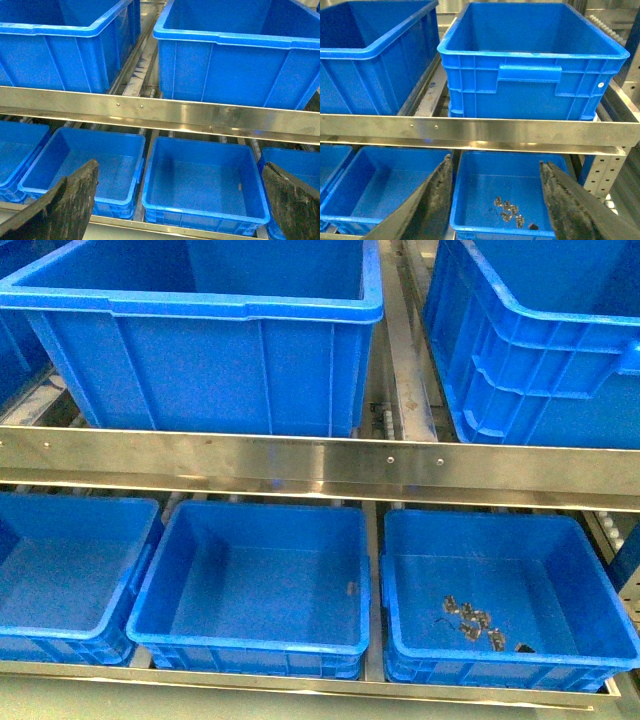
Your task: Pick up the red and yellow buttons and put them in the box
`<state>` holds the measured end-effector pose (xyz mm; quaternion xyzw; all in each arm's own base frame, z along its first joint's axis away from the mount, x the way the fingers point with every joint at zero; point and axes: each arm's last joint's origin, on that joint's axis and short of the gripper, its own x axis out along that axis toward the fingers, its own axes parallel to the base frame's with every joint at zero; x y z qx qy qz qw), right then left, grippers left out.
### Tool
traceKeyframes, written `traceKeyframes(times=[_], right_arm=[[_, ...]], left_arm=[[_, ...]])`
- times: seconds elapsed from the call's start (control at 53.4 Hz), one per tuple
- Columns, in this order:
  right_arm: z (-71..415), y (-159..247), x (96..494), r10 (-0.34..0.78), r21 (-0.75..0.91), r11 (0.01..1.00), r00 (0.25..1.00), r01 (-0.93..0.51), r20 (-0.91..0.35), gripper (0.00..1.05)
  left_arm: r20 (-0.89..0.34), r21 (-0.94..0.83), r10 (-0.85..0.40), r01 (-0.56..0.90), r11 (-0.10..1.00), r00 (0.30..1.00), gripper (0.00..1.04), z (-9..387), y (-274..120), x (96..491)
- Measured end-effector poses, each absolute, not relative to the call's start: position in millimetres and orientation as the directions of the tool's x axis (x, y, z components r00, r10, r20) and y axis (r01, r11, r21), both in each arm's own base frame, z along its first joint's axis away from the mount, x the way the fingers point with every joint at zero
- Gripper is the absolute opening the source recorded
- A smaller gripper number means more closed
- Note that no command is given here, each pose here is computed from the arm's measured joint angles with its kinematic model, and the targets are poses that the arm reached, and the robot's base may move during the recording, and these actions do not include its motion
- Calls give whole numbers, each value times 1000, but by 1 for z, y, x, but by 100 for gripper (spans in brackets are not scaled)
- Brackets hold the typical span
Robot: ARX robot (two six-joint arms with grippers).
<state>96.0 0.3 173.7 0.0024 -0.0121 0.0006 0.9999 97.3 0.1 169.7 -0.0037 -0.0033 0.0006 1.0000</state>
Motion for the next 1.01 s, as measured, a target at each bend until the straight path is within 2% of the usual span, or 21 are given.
traceKeyframes(times=[0.075,0.187,1.012], right_arm=[[174,0,96,1,5,1000,1000,-1,24,81],[174,0,96,2,5,1000,1000,-2,24,98],[174,0,96,1,5,1000,1000,-1,24,97]], left_arm=[[7,-7,1,-1,1000,1000,97,170,0,97],[7,-7,1,-1,1000,1000,97,170,0,97],[7,-7,1,-1,1000,1000,97,170,0,97]])
